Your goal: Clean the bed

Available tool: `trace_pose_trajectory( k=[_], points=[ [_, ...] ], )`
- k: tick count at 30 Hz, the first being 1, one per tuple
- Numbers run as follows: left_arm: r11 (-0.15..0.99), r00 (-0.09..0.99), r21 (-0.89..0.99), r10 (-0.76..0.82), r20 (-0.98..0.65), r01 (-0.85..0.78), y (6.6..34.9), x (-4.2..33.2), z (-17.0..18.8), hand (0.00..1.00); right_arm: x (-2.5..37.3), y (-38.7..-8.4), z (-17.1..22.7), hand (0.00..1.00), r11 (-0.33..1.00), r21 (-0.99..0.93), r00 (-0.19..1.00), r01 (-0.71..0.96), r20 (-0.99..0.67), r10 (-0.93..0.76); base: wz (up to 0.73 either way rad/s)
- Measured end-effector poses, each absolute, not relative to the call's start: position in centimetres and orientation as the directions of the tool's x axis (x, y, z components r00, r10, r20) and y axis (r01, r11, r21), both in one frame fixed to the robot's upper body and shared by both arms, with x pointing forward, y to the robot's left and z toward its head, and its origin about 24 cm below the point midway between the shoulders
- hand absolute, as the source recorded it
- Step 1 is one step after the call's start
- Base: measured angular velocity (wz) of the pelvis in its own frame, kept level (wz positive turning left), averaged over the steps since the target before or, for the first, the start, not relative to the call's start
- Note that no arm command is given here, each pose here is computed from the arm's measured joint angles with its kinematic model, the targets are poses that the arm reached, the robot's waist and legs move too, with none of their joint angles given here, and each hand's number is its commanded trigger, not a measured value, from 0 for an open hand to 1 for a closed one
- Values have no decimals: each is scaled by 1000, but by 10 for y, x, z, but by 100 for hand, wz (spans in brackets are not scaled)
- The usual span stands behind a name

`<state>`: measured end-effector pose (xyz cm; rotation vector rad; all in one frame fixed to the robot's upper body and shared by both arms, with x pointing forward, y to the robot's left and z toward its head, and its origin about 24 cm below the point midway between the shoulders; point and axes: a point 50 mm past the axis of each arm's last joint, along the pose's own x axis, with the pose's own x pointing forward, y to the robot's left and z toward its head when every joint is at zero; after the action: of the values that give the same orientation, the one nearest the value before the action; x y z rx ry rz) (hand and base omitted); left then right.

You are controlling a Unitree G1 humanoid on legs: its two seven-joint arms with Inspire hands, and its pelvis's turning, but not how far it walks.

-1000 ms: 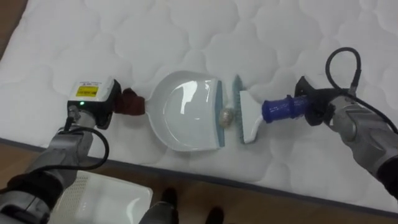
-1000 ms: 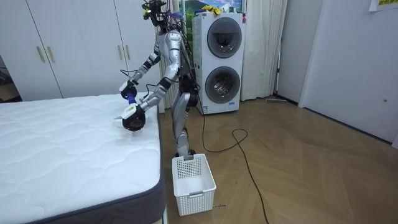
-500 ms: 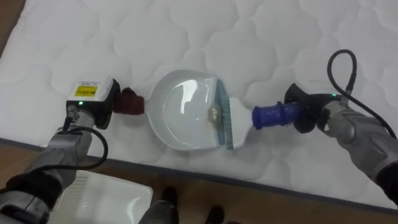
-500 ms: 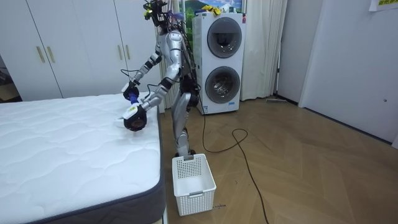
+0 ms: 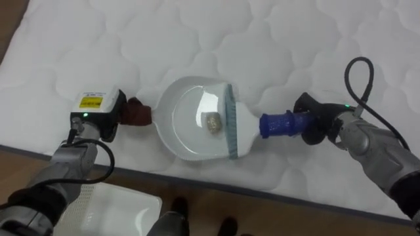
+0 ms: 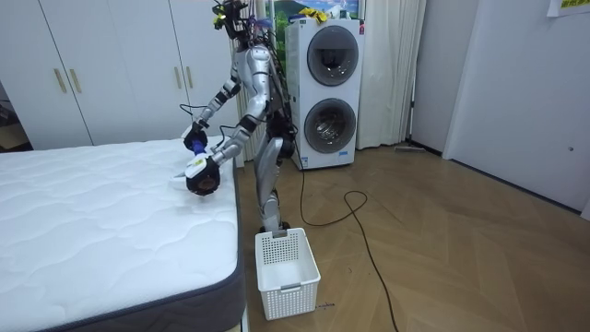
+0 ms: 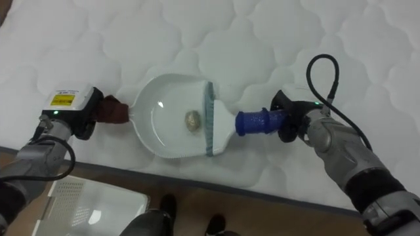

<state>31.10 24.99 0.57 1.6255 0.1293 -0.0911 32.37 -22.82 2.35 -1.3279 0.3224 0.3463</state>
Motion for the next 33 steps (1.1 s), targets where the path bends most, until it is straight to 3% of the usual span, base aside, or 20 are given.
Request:
trace_pose_trajectory(
  k=[33],
  points=[
    [-67, 985, 984, 54, -162, 166, 258, 293, -9, 100, 321, -231, 25, 100, 179, -914, 931, -364, -354, 86, 0]
  ],
)
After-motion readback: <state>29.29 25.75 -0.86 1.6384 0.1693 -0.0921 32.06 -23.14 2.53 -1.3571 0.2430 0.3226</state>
